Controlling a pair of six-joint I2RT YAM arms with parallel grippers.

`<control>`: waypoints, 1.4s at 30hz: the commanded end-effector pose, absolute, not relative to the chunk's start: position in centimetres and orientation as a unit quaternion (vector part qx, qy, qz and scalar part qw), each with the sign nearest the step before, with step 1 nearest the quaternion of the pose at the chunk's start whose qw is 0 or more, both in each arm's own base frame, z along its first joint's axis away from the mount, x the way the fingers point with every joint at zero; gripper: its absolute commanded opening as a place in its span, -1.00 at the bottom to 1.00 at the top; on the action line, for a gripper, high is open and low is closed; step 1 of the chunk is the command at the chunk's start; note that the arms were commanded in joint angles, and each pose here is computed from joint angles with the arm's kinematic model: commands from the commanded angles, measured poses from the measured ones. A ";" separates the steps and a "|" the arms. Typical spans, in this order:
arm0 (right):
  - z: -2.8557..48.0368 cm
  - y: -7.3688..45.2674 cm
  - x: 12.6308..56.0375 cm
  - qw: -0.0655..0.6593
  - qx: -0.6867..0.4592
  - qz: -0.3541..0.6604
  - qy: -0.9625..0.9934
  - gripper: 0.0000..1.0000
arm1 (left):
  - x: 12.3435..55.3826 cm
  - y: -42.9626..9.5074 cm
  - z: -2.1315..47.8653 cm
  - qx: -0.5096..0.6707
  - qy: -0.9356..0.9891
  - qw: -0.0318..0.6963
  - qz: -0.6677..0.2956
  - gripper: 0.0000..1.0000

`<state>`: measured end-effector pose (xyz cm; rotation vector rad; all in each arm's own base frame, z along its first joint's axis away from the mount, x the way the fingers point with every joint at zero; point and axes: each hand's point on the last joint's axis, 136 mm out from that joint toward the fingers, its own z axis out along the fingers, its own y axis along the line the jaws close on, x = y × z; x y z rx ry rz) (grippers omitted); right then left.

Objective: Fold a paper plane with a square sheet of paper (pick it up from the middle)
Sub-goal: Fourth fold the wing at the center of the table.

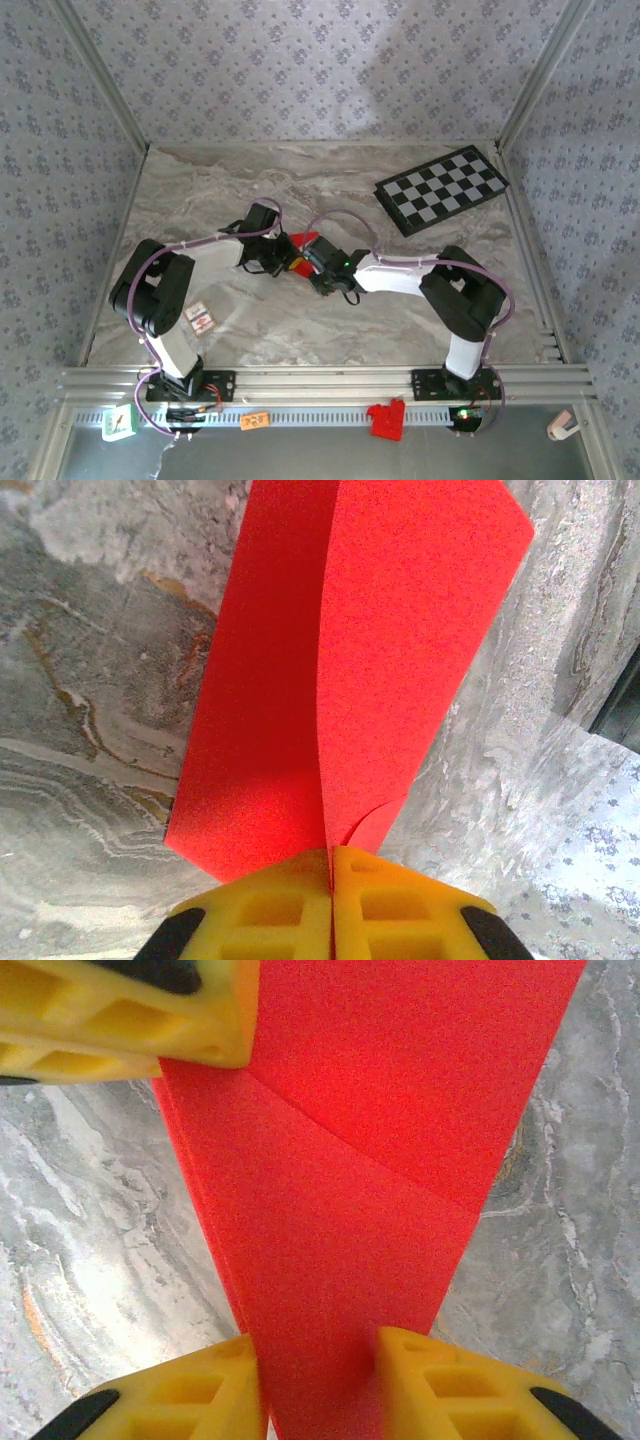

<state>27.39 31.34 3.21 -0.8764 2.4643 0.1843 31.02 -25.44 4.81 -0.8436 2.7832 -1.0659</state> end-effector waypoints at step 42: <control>2.6 30.9 27.2 0.210 -0.272 0.244 0.907 -0.78 | 30.6 -24.7 4.7 -0.292 0.872 0.045 -0.389 -0.67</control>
